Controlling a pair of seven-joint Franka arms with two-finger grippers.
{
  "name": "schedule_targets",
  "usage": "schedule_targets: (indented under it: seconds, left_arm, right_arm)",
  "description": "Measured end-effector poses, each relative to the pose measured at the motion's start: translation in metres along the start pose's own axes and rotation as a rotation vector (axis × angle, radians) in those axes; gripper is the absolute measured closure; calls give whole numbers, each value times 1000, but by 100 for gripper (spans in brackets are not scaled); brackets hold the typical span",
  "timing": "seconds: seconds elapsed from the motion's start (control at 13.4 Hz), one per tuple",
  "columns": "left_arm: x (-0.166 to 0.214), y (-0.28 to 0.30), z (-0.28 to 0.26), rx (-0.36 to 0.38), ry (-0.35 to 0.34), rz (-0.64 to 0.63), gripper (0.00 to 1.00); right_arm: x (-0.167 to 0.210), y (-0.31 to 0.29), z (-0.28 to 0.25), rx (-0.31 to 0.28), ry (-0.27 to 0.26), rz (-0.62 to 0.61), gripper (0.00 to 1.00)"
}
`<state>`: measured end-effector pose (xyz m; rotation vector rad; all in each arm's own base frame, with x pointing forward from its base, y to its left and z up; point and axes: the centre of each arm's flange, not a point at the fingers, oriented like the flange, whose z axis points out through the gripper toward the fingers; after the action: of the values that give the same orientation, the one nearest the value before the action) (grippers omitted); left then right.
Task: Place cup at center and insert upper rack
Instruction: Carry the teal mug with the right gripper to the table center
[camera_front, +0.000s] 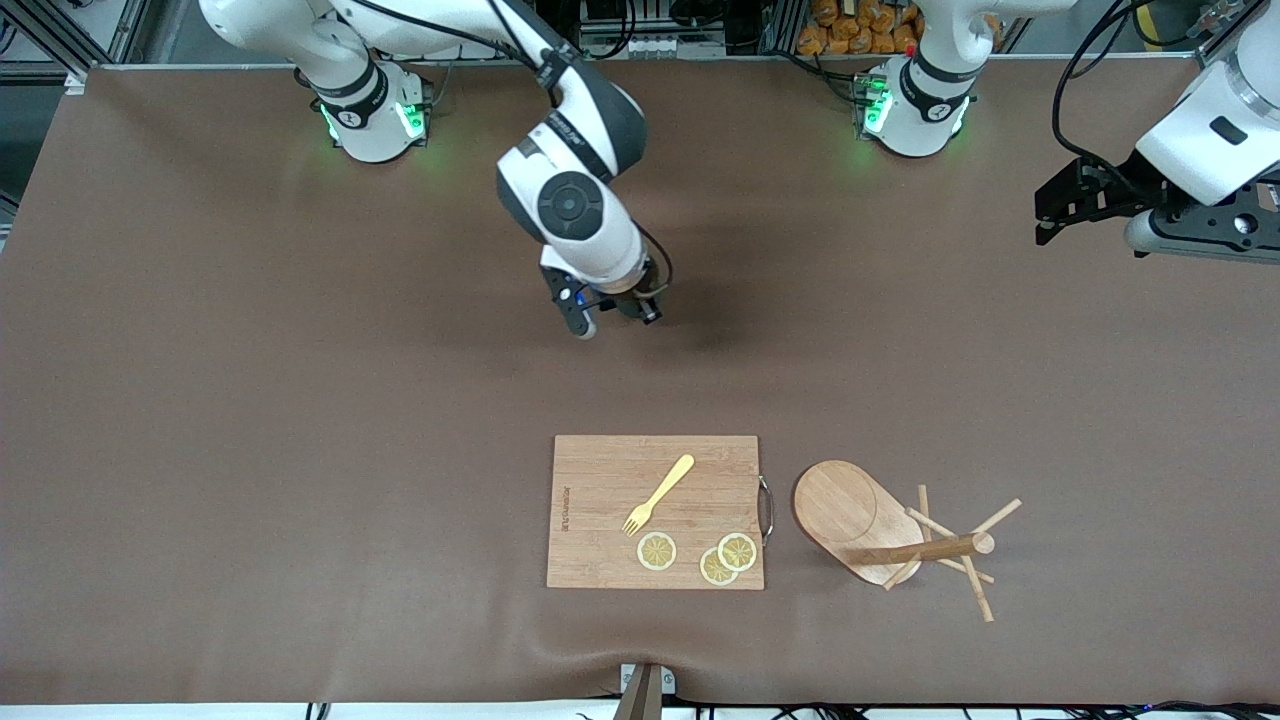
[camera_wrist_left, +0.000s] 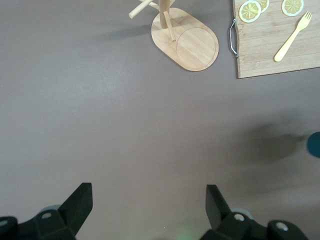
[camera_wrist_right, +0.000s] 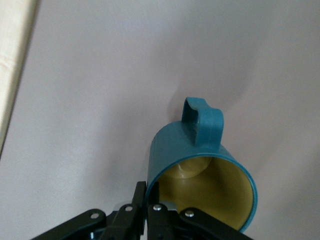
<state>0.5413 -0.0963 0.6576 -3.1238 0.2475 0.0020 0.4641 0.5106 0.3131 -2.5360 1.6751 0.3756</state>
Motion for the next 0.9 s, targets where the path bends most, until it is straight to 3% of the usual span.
schedule_targets:
  seconds: [0.22,0.9]
  left_arm:
    - [0,0,-2,0,6,0,0]
    - [0,5,-6,0,13,8,0]
  right_arm:
    - [-15,-9,16,5,-5,101,96]
    - [-61,8,66,-3,3,117,96]
